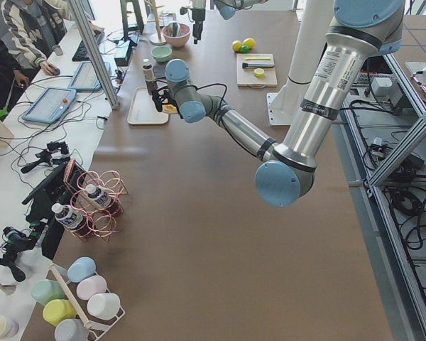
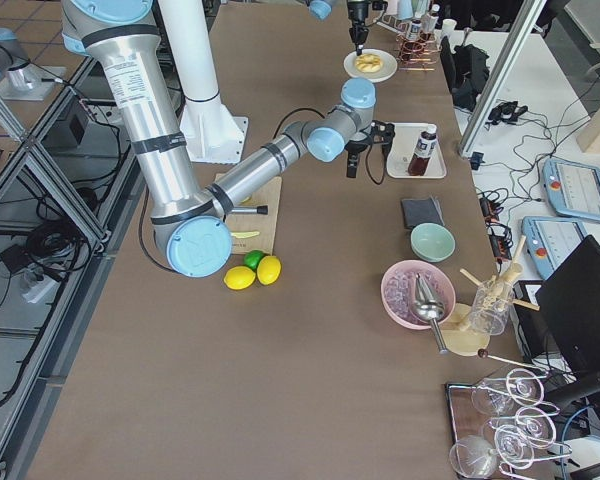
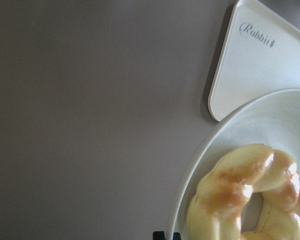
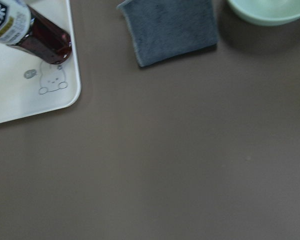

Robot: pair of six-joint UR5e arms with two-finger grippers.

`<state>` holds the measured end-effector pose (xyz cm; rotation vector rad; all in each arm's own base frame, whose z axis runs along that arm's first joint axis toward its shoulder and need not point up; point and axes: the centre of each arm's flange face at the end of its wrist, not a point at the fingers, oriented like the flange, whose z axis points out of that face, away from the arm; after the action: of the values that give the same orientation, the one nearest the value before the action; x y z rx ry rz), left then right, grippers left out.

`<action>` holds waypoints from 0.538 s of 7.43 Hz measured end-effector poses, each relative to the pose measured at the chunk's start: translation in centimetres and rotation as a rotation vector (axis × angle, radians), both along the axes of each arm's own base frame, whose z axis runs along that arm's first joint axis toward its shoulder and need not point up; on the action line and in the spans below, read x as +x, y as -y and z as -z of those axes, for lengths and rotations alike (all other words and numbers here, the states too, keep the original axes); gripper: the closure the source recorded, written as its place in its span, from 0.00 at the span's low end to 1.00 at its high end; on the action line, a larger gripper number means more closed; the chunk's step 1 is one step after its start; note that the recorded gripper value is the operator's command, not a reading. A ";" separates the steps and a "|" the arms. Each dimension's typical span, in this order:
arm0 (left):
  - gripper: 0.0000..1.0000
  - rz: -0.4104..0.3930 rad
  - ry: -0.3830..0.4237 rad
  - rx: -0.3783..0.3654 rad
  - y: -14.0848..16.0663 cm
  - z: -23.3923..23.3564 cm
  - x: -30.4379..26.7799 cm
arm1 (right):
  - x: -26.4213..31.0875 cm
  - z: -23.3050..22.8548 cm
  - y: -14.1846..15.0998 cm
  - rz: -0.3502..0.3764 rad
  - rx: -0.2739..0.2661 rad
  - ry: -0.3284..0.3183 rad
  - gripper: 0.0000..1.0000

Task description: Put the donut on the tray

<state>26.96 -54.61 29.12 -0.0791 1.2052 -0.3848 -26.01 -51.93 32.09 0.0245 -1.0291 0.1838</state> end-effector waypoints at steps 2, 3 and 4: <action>1.00 0.006 -0.009 0.007 0.7 2.9 -0.2 | 8.4 -7.0 0.9 0.003 0.054 -0.098 0.00; 1.00 -0.005 -0.001 -0.004 0.8 4.4 0.8 | 12.2 -10.2 0.6 0.019 0.060 -0.141 0.00; 1.00 -0.024 0.012 -0.018 0.7 5.4 2.4 | 15.0 -12.6 0.0 0.042 0.057 -0.174 0.00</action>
<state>29.36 -55.31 23.76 -0.1073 1.1881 -0.3745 -10.97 -51.96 44.72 0.0701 -0.8603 0.1120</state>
